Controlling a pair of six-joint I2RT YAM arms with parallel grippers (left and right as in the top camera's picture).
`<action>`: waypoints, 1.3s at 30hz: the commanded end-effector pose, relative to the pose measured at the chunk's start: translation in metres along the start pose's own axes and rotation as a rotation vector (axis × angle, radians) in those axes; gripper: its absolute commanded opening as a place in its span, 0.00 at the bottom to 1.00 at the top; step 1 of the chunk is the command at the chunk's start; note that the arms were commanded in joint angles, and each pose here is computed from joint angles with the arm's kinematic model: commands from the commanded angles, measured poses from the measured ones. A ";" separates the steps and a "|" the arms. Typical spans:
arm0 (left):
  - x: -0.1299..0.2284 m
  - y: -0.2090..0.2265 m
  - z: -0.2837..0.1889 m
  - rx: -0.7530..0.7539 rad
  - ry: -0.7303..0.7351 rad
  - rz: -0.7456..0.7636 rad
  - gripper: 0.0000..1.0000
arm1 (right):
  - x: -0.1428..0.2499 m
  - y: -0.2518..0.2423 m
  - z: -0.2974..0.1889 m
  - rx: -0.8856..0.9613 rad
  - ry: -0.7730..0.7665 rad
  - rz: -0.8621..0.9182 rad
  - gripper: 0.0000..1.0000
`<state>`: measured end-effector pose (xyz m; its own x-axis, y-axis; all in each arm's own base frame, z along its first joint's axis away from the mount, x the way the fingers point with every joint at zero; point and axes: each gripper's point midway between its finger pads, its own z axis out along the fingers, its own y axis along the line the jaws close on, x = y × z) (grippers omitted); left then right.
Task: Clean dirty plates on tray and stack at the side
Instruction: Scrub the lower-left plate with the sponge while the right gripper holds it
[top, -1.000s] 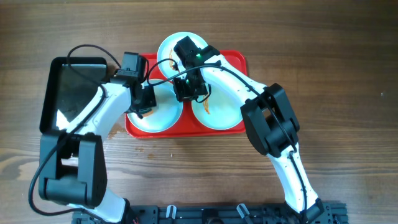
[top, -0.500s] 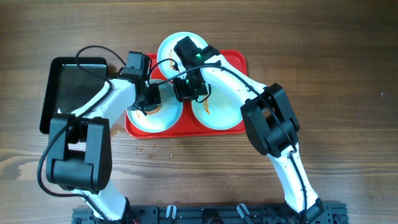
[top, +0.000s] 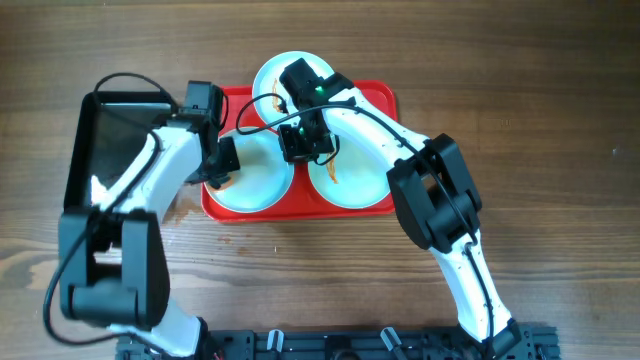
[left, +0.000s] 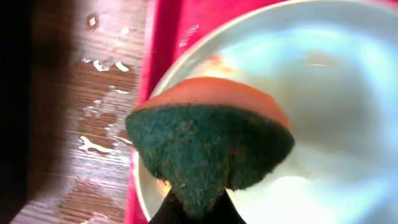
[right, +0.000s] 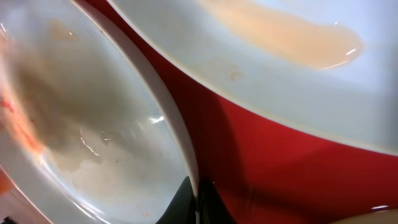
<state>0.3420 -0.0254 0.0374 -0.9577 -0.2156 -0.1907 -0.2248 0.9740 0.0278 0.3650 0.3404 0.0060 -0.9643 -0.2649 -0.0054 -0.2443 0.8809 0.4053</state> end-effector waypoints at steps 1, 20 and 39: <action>0.001 -0.017 -0.007 0.066 -0.004 0.010 0.04 | 0.001 -0.007 0.010 0.007 0.016 0.027 0.04; 0.033 0.058 0.050 -0.350 0.167 -0.052 0.04 | 0.001 -0.007 0.010 0.008 0.018 0.032 0.04; -0.016 -0.036 0.004 0.174 0.000 -0.105 0.04 | -0.001 -0.009 0.009 0.006 0.014 0.038 0.04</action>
<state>0.3733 -0.0265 0.0552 -0.9174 -0.2957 -0.2663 -0.3098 0.9507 0.0115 0.3651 0.3428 0.0078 -0.9678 -0.2516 0.0026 -0.2265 0.8757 0.4263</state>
